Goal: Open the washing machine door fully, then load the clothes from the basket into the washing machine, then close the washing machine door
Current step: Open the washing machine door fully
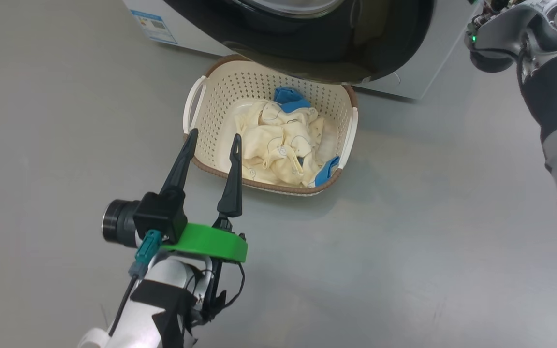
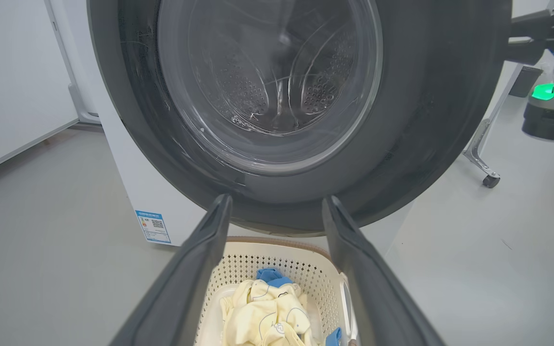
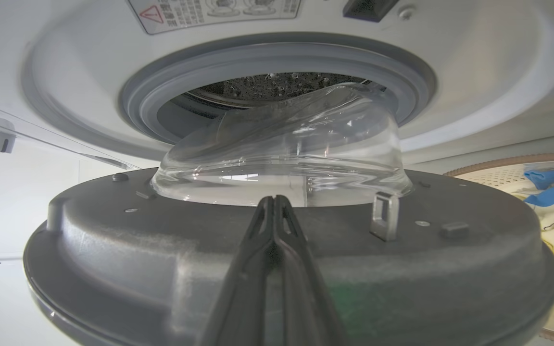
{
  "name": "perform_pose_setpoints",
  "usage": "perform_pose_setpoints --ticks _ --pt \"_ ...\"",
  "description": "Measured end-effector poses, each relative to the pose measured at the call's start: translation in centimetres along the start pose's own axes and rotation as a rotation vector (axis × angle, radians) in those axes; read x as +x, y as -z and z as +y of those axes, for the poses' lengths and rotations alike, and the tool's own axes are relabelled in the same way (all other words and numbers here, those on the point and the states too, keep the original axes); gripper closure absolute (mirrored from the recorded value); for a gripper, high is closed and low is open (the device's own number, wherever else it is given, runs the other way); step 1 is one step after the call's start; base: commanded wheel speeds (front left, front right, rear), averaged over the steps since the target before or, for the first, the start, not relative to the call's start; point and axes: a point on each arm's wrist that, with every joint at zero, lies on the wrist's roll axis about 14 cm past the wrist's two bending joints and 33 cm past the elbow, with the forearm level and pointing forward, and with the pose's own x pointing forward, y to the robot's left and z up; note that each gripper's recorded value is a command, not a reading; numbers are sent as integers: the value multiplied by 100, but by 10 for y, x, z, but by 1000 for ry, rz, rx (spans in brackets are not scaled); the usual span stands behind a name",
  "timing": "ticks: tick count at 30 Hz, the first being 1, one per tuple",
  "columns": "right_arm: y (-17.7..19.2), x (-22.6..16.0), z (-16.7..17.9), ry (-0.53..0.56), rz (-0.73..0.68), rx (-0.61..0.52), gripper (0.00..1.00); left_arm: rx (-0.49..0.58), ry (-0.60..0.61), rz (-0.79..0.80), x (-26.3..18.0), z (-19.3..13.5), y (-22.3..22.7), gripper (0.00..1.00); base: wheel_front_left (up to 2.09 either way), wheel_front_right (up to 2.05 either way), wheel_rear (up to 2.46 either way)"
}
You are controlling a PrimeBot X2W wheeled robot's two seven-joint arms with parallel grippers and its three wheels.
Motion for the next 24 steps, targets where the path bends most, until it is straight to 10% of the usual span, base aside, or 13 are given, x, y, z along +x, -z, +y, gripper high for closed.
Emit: perform_pose_setpoints --ticks 24 --pt "100 -20 21 -132 272 -25 100 10 26 -10 -2 -7 -5 0 0 0 0"
